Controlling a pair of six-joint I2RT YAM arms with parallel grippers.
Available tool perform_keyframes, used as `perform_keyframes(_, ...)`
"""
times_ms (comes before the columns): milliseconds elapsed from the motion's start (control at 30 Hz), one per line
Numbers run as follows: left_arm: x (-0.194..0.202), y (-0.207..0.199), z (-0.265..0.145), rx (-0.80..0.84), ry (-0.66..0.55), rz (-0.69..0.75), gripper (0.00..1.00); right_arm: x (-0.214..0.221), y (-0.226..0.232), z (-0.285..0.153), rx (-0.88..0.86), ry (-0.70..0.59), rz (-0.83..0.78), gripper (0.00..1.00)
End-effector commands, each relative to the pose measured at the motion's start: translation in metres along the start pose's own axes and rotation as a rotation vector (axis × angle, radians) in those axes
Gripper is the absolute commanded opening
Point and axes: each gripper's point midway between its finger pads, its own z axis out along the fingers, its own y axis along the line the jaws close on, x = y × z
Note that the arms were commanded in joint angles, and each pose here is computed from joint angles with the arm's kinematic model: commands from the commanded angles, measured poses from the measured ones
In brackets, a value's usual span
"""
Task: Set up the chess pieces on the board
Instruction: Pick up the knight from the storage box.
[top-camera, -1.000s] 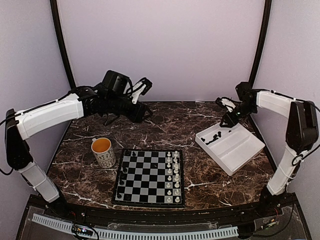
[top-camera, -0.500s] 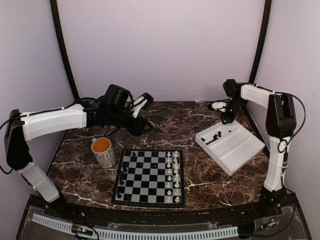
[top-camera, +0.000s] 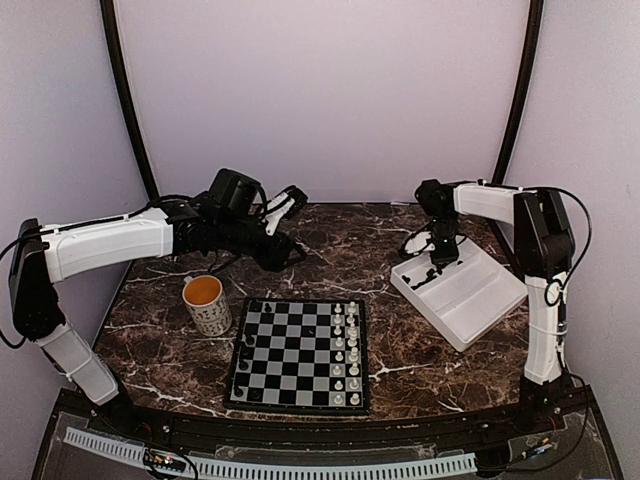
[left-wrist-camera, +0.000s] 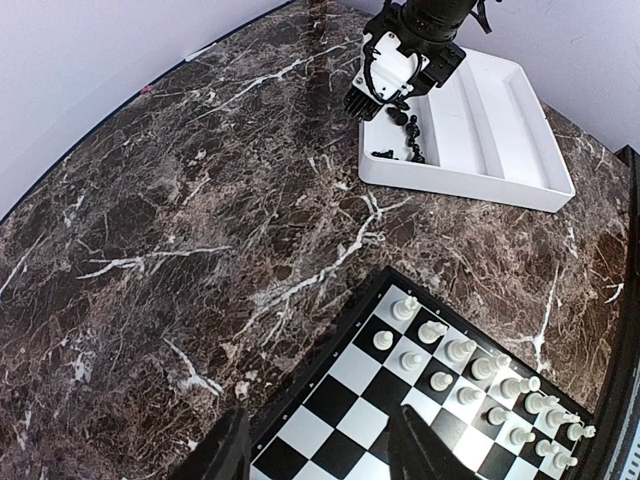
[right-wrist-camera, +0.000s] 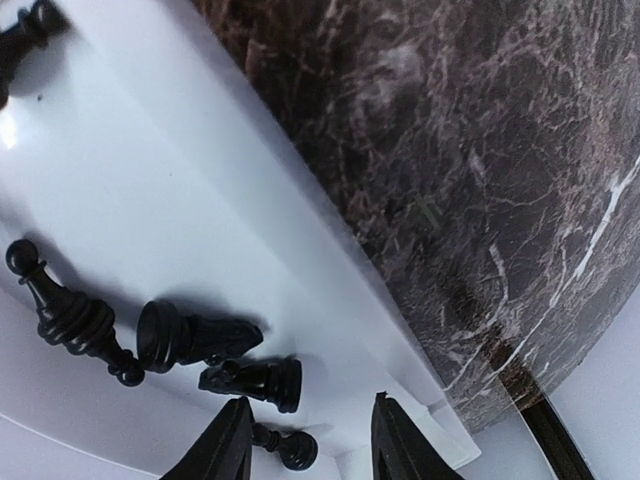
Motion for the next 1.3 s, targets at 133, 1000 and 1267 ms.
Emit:
perform_keyframes(133,-0.007,-0.002,-0.008,0.01,-0.032,0.012,0.49,0.014,0.009,0.016,-0.019,0.082,-0.125,0.43)
perform_keyframes(1000,-0.006,0.013,-0.006,0.014,-0.032,-0.04,0.49,-0.012,0.039,0.047,-0.165,0.061,-0.272,0.34)
perform_keyframes(1267,-0.006,0.014,-0.005,0.032,-0.034,-0.062,0.5,-0.005,0.039,0.042,-0.215,0.019,-0.184,0.27)
